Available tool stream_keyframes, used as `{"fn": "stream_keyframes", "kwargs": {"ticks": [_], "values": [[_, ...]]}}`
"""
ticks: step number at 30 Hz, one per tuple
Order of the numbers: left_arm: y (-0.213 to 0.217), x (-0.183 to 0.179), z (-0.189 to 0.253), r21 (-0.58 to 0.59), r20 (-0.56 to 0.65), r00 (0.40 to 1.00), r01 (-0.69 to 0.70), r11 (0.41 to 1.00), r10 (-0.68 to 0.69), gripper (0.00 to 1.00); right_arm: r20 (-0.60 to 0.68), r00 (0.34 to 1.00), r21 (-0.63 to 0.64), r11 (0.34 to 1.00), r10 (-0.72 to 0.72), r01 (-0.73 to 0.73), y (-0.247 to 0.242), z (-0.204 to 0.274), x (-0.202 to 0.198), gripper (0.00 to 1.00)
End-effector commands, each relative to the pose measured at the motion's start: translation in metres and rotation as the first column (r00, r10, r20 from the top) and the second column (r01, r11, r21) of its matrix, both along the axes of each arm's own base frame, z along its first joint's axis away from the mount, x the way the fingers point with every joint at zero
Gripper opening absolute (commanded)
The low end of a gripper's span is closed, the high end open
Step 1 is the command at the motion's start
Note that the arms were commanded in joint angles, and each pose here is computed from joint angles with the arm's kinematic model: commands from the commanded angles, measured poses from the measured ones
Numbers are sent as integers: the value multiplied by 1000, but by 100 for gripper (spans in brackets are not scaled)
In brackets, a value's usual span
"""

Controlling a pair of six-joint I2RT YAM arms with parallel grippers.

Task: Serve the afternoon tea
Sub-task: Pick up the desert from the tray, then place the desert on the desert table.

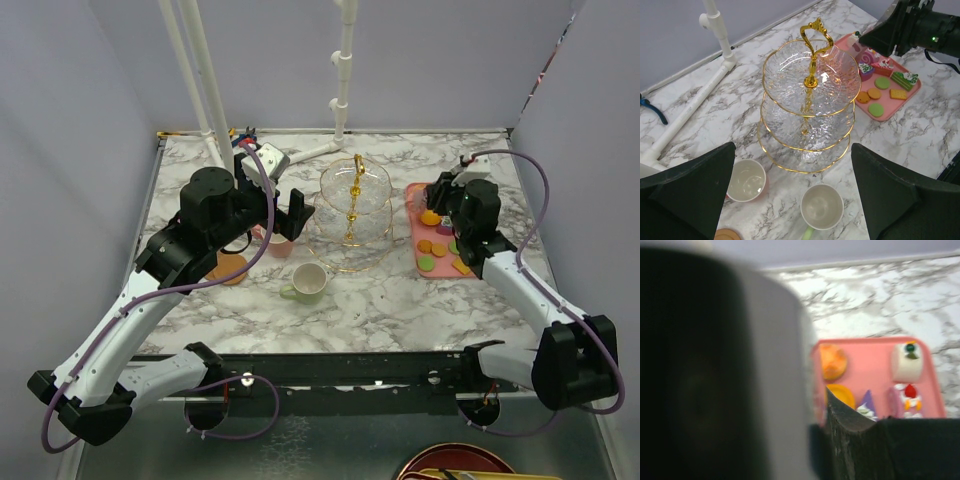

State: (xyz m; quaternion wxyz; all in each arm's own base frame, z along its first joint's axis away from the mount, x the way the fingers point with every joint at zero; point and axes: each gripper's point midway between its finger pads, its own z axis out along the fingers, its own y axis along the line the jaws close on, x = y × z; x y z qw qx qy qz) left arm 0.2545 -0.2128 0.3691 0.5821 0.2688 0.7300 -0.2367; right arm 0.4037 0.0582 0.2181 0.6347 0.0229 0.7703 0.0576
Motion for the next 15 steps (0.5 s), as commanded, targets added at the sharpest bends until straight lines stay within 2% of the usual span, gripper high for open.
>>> {"fn": "stream_keyframes", "kwargs": {"ticks": [1,15], "values": [[-2,-2,7,-15,27,999,24,1000,-23,99,-33,995,53,994,99,-97,34,-8,-12,13],[-2,-3,11,-22,33,999,30,999,-29,99,-91,972,124,971,217,-205,79,-35,-26,13]]}}
